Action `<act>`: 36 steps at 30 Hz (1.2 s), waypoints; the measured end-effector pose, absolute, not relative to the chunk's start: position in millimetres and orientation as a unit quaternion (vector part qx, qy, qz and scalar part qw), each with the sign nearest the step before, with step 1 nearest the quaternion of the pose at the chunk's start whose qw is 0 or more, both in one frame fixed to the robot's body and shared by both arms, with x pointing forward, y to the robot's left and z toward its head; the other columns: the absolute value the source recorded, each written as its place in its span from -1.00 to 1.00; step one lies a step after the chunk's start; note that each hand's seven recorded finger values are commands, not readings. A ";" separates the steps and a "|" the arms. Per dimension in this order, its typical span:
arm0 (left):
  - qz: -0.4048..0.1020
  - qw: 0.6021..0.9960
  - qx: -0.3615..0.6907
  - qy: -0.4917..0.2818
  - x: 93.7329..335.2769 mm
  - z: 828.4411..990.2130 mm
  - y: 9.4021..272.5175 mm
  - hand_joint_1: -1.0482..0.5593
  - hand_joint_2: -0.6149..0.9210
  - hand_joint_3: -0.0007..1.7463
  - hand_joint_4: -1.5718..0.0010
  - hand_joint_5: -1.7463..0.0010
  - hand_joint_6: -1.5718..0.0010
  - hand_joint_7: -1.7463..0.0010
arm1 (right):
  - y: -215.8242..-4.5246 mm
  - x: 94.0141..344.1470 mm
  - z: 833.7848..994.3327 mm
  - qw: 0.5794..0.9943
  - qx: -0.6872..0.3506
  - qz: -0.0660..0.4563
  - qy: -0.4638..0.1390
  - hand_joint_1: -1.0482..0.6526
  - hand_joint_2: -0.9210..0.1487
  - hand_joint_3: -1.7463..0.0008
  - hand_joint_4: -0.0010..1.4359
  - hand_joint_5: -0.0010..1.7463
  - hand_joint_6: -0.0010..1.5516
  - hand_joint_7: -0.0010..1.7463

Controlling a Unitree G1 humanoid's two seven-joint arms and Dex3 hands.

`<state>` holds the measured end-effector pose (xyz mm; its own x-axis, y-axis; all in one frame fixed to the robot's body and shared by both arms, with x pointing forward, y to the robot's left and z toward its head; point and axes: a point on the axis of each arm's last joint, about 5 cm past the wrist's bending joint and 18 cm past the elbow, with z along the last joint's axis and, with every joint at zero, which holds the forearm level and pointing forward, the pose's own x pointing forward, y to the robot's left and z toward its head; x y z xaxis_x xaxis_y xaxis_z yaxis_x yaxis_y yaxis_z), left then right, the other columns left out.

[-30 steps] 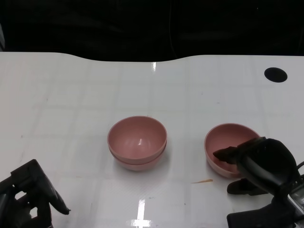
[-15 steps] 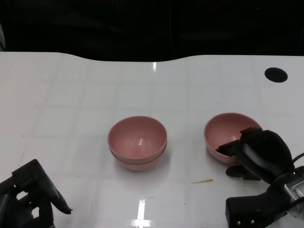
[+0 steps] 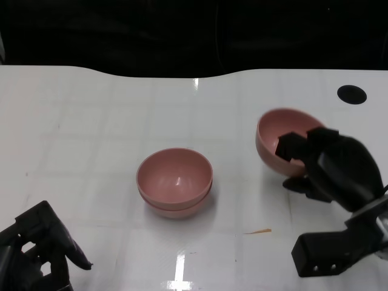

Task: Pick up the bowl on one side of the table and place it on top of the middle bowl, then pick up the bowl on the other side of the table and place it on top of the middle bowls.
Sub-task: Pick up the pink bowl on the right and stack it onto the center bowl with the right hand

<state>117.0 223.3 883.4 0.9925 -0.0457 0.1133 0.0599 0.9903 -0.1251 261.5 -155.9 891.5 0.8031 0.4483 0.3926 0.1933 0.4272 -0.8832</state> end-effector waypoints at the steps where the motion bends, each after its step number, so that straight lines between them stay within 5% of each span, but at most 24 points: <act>1: -0.027 0.996 -0.064 -0.055 117.1 883.4 223.2 0.77 0.84 0.48 -0.22 -1.00 0.11 -1.00 | -156.3 261.2 895.7 0.790 -0.526 0.080 -0.306 0.15 -1.00 0.81 0.07 1.00 -0.24 1.00; 6: -0.025 0.996 -0.065 -0.054 117.1 883.0 223.7 0.77 0.85 0.47 -0.22 -1.00 0.11 -1.00 | -151.6 260.0 927.7 0.798 -0.492 0.096 -0.334 0.09 -0.99 0.70 0.15 1.00 -0.16 1.00; 8: -0.024 0.996 -0.065 -0.052 117.3 881.8 224.2 0.78 0.84 0.48 -0.22 -1.00 0.11 -1.00 | -148.4 259.1 941.3 0.802 -0.480 0.113 -0.337 0.09 -0.69 0.32 0.15 1.00 -0.16 1.00; 11: -0.023 0.997 -0.062 -0.051 117.1 881.2 225.0 0.78 0.84 0.47 -0.21 -1.00 0.11 -1.00 | -145.2 257.4 955.8 0.806 -0.468 0.146 -0.333 0.09 -0.51 0.10 0.18 1.00 -0.14 1.00; 25: -0.024 0.997 -0.053 -0.052 116.9 881.6 225.0 0.78 0.85 0.44 -0.20 -1.00 0.13 -1.00 | -103.2 260.8 993.4 0.778 -0.430 0.270 -0.370 0.07 -0.30 -0.08 0.22 1.00 -0.13 1.00; 27: -0.023 0.997 -0.051 -0.052 116.5 881.5 224.9 0.78 0.85 0.43 -0.19 -1.00 0.14 -1.00 | -96.2 262.5 992.5 0.759 -0.445 0.285 -0.382 0.06 -0.47 0.44 0.22 1.00 -0.16 1.00; 29: -0.027 0.997 -0.050 -0.053 118.1 882.0 222.8 0.76 0.84 0.43 -0.19 -1.00 0.14 -1.00 | -81.1 263.3 991.6 0.721 -0.459 0.322 -0.408 0.03 -0.63 0.69 0.23 1.00 -0.13 0.93; 33: -0.027 0.997 -0.047 -0.051 117.5 881.8 221.5 0.76 0.84 0.43 -0.19 -1.00 0.14 -1.00 | -67.8 262.0 989.9 0.695 -0.455 0.351 -0.431 0.01 -0.70 0.76 0.24 0.97 -0.11 0.89; 36: -0.019 0.998 -0.042 -0.046 116.3 881.5 220.3 0.76 0.85 0.43 -0.19 -1.00 0.13 -1.00 | -58.4 264.0 988.4 0.673 -0.464 0.371 -0.441 -0.06 -0.82 0.77 0.35 0.69 -0.01 0.67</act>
